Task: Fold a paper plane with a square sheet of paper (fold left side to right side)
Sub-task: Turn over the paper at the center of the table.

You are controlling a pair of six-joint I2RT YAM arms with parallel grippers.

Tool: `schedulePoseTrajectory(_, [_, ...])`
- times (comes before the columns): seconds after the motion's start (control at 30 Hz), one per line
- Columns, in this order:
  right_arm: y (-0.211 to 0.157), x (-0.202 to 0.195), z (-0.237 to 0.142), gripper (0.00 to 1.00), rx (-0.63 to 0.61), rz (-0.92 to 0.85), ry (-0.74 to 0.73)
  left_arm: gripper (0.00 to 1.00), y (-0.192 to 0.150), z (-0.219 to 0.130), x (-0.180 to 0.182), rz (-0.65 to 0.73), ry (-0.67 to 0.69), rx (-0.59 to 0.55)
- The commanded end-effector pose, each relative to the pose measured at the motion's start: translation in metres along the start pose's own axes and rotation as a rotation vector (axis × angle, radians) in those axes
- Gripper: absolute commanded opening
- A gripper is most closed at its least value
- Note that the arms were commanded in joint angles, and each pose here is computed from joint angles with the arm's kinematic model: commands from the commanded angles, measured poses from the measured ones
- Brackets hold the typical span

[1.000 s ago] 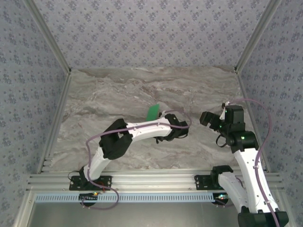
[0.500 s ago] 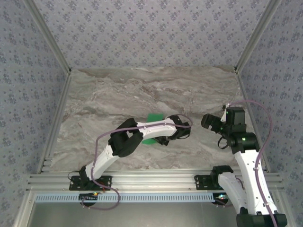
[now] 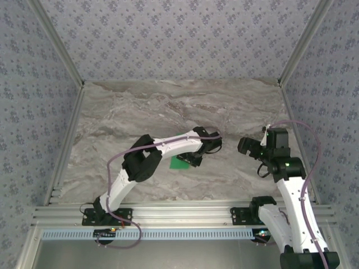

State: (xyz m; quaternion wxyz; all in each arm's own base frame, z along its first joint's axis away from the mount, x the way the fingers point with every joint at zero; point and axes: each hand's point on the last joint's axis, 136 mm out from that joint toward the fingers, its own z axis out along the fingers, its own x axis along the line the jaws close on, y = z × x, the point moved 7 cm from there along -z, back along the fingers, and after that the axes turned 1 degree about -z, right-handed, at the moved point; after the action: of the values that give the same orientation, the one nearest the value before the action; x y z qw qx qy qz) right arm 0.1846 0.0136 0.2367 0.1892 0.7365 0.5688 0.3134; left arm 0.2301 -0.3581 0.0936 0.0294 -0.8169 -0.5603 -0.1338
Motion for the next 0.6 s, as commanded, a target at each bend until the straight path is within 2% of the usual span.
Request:
schedulePoseTrajectory(0.0, [-0.005,0.002,0.008,0.99,0.036,-0.016,0.032,0.50,0.016,-0.030,-0.021,-0.030,-0.267,-0.103])
schedulePoseTrajectory(0.2, [-0.010,0.009,0.024,1.00,0.093,-0.009,0.115,0.60,0.021,-0.057,-0.008,-0.083,-0.445,-0.168])
schedulePoseTrajectory(0.37, [-0.015,0.023,0.038,1.00,0.132,-0.013,0.260,0.66,0.014,-0.068,0.013,-0.119,-0.498,-0.209])
schedulePoseTrajectory(0.47, [-0.017,0.035,0.050,0.98,0.168,-0.010,0.364,0.69,0.012,-0.079,0.031,-0.166,-0.562,-0.268])
schedulePoseTrajectory(0.57, [-0.023,0.052,0.064,0.94,0.233,-0.015,0.460,0.71,0.006,-0.074,0.058,-0.237,-0.602,-0.285])
